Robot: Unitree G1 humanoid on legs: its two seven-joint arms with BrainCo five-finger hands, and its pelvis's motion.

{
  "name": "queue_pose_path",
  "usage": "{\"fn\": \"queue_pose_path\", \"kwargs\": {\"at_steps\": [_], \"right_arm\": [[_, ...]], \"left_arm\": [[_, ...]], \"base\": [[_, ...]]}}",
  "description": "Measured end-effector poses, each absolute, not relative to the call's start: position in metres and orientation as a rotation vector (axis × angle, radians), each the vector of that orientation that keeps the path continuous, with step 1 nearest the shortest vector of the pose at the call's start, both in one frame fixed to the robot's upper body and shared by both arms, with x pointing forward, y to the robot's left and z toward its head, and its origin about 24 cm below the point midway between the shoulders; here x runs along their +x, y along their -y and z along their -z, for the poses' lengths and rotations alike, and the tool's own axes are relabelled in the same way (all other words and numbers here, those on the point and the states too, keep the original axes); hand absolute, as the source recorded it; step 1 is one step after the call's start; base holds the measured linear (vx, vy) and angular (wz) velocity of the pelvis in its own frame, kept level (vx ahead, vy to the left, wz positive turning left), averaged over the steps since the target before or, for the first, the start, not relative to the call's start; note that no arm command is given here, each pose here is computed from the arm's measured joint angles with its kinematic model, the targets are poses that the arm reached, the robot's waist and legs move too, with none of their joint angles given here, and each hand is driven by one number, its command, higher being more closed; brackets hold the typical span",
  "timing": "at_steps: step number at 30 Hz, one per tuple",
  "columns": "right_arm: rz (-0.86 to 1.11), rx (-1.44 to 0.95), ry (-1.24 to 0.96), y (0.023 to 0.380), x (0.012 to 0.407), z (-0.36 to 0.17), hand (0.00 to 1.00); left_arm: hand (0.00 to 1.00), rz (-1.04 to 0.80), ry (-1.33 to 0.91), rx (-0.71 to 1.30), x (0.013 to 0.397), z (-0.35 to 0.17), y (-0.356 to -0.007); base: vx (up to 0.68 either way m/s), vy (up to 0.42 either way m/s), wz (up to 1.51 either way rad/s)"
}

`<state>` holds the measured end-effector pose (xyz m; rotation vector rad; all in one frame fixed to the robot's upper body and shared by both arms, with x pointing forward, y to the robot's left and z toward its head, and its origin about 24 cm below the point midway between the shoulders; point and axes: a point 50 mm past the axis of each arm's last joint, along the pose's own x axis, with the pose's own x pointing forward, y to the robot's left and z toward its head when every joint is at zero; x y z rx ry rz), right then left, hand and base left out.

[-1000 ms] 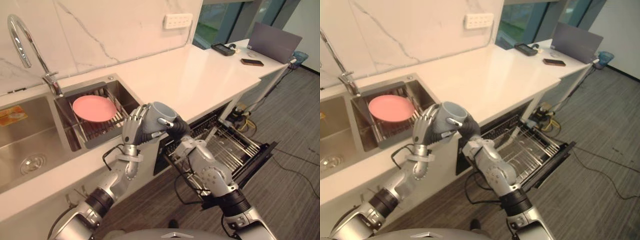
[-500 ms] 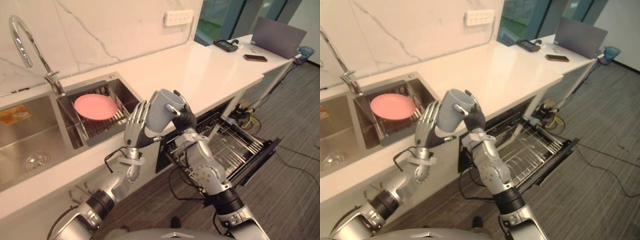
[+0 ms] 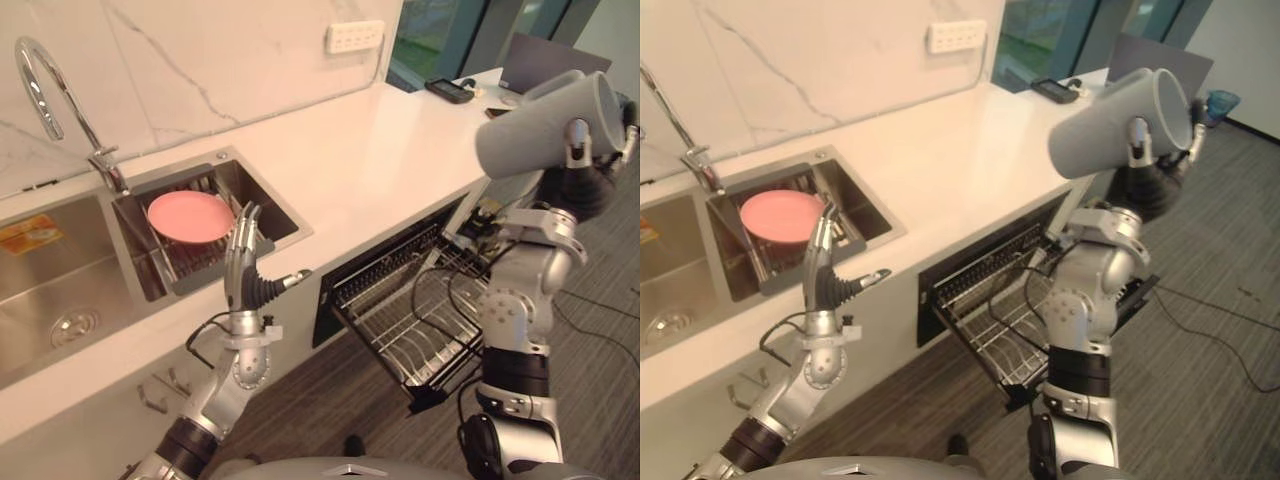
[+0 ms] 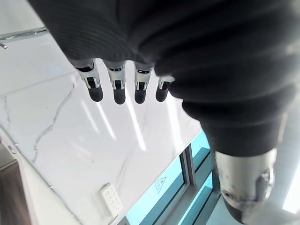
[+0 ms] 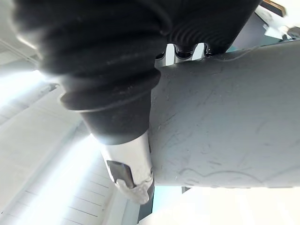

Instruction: Walk over to the sink, pick up the cup, carry it to the dishwasher, place the cup inside the dishwasher, then close the dishwasher door

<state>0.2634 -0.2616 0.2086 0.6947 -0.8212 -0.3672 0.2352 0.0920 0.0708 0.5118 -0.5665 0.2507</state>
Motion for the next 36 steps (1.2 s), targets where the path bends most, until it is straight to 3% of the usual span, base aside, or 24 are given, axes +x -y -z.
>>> {"fn": "queue_pose_path", "kwargs": {"at_steps": [5,12,15,19,22,25,29,36], "right_arm": [[0.446,0.622,0.749,0.281,0.251,-0.187,1.00],[0.536,0.381,0.512,0.295,0.248,-0.144,1.00],[0.581,0.363,0.389,0.304,0.247,-0.115,1.00],[0.613,0.340,0.297,0.311,0.246,-0.092,1.00],[0.597,0.312,0.231,0.313,0.248,-0.078,1.00],[0.575,0.252,0.099,0.309,0.253,-0.053,1.00],[0.646,0.148,-0.113,0.316,0.247,-0.013,1.00],[0.633,-0.118,-0.150,0.325,0.280,-0.034,1.00]], "left_arm": [[0.00,-0.019,0.469,0.194,0.226,-0.072,-0.080],[0.00,0.613,0.144,-0.354,0.194,-0.056,-0.029],[0.00,0.779,0.064,-0.442,0.184,-0.051,-0.016],[0.00,0.856,-0.108,-0.422,0.171,-0.020,-0.013],[0.00,0.825,-0.283,-0.273,0.163,0.022,-0.021],[0.00,0.696,-0.511,-0.059,0.150,0.075,-0.056],[0.00,0.411,-0.832,0.208,0.124,0.131,-0.137],[0.00,0.158,-0.981,0.409,0.108,0.142,-0.216]], "base": [[0.00,0.000,0.00],[0.01,0.001,-0.03],[0.00,0.000,0.00],[-0.01,0.002,0.11],[-0.01,-0.009,0.11],[0.01,-0.012,0.06],[0.00,0.002,0.26],[-0.08,0.030,0.12]]}}
